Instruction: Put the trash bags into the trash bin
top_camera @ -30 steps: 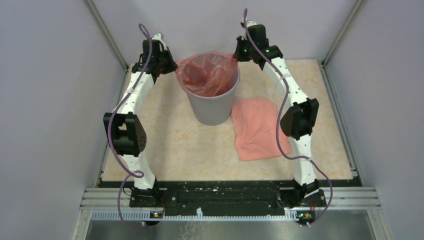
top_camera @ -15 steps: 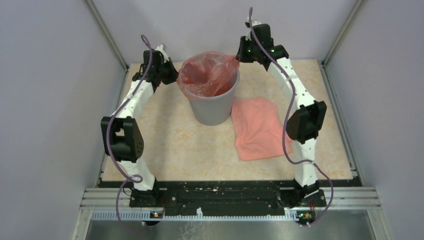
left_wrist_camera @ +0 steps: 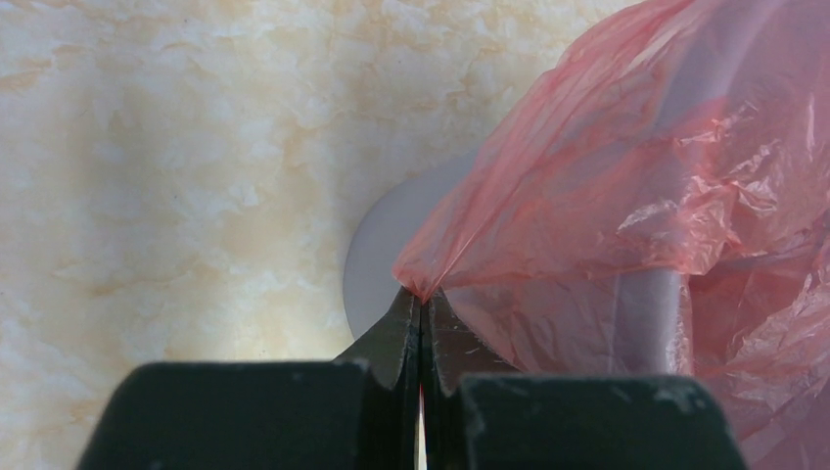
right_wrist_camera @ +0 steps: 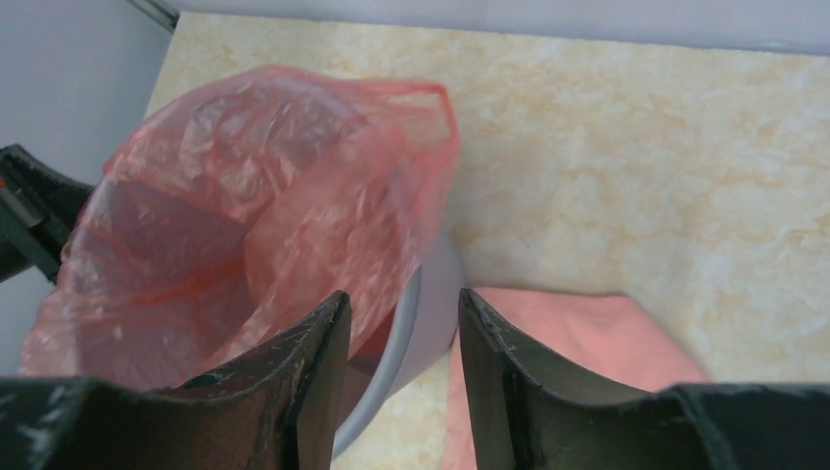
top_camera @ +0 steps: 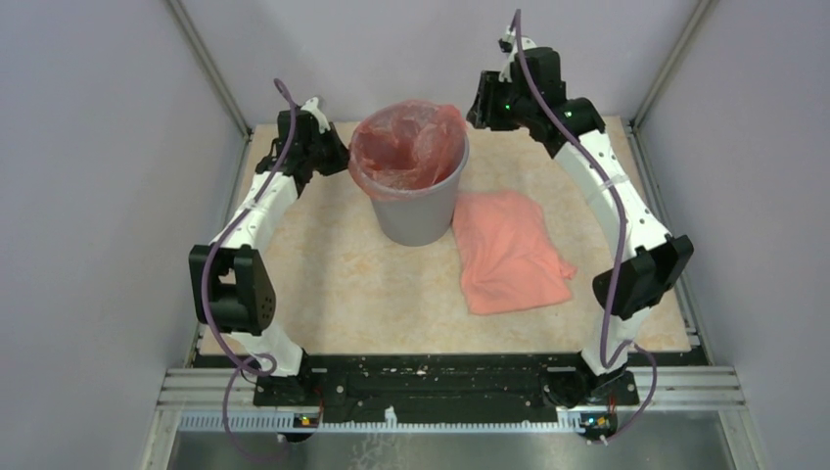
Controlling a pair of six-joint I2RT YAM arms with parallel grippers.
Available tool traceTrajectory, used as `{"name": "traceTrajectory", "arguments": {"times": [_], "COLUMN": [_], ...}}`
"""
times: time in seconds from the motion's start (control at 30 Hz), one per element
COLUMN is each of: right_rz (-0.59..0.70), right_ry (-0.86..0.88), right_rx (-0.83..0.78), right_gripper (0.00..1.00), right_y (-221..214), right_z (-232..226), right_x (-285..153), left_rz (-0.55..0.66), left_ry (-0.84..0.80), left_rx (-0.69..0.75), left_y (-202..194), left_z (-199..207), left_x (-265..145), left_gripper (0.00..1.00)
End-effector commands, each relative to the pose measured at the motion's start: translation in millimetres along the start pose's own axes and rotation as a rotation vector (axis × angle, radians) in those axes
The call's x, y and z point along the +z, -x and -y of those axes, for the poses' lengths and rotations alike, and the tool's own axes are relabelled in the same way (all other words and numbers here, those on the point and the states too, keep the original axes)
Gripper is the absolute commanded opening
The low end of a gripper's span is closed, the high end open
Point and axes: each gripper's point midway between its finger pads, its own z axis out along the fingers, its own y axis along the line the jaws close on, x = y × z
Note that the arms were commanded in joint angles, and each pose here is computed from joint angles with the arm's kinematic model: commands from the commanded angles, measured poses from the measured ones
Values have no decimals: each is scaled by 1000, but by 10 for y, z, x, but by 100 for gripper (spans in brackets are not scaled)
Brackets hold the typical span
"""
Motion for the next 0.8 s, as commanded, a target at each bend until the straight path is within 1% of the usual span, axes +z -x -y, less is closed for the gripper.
{"name": "traceTrajectory", "arguments": {"times": [0.0, 0.1, 0.3, 0.6, 0.77], "right_rz": [31, 10, -42, -83, -101], "right_ry": [35, 0, -92, -182, -180], "right_rx": [-26, -75, -143, -194, -205], "right_gripper": [46, 48, 48, 46, 44], "right_y": [-50, -183, -425, -570, -625], "right_z": [-357, -479, -529, -515, -562], "right_x": [-348, -354, -266, -112, -23], "left_rz": [71, 72, 73, 68, 65], "left_ry": [-63, -73, -88, -97, -91], "left_rx": [27, 25, 33, 36, 41], "left_y": [142, 111, 43, -12, -32], "left_z": [200, 233, 303, 330, 308], "left_x": [-162, -199, -269, -291, -280], "left_gripper": [0, 0, 0, 0, 0]}}
